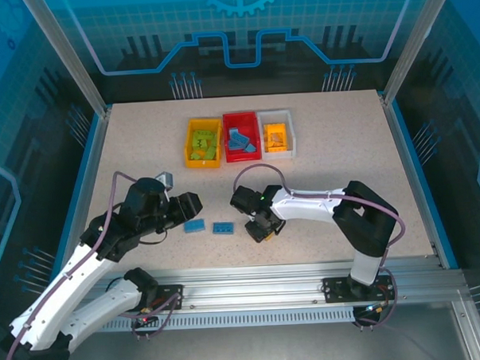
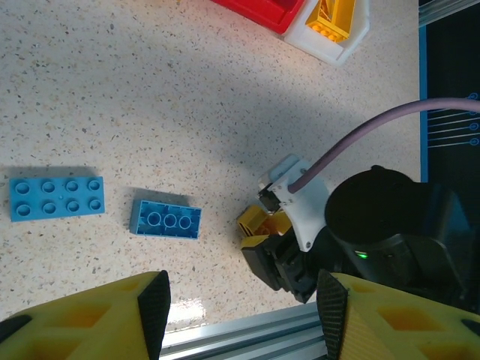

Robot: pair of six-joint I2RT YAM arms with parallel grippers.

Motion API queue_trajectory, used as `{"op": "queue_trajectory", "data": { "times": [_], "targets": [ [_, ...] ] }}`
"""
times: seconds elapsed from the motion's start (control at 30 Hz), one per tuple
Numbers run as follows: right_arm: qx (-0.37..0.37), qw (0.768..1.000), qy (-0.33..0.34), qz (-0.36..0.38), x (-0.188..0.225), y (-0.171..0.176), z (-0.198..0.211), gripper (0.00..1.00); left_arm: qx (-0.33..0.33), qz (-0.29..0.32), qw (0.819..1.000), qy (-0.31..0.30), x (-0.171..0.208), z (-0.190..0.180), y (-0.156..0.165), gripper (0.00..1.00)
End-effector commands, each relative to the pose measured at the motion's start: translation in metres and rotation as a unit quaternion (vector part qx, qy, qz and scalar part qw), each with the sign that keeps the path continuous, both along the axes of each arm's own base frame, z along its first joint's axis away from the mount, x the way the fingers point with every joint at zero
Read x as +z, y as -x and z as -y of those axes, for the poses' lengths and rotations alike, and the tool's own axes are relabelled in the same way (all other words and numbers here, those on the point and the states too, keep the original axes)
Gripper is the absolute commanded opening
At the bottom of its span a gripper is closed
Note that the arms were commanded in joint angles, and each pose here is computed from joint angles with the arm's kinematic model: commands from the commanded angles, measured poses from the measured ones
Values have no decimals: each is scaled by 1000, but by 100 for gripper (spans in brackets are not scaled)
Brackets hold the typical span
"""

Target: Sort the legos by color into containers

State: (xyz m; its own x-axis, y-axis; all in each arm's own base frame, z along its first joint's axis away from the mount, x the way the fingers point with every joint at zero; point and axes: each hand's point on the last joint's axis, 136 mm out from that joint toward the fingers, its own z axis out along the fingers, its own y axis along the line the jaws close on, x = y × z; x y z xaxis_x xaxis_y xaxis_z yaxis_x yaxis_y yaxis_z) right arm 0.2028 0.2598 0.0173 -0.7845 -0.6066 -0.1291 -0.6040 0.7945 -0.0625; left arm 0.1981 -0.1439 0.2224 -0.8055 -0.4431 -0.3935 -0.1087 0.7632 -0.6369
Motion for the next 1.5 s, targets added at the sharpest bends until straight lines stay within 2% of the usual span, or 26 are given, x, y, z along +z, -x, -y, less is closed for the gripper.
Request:
{"op": "queue_trajectory", "data": {
  "times": [0.0,0.17,0.3,0.4,0.6,0.73,0.93,1.13,1.27,1.47],
  "targets": [
    [-16,1000,11,-16,-11,4,8,43,-6,-2,1000,11,0,5,0,57],
    [-26,1000,-3,6,3,-1,6,31,-9,1,1000,16,3,8,-2,57],
    [-47,997,-32,50,41,-20,8,28,-21,8,999,38,10,21,-10,56],
    [-99,989,-66,90,80,-56,21,27,-37,15,998,56,18,40,-27,57],
    [-203,960,-115,157,134,-156,49,27,-59,48,995,66,41,78,-79,58],
    [-247,945,-109,186,144,-221,61,26,-71,60,993,76,49,102,-117,58],
    [-284,935,-81,194,132,-287,74,27,-79,64,991,87,51,124,-155,57],
    [-296,933,-53,198,113,-317,83,29,-85,71,989,94,55,134,-167,57],
    [-298,933,-51,195,106,-323,86,37,-91,80,988,96,60,136,-168,58],
    [-289,934,-65,201,121,-323,81,52,-70,83,991,76,59,125,-167,58]
  ]
}}
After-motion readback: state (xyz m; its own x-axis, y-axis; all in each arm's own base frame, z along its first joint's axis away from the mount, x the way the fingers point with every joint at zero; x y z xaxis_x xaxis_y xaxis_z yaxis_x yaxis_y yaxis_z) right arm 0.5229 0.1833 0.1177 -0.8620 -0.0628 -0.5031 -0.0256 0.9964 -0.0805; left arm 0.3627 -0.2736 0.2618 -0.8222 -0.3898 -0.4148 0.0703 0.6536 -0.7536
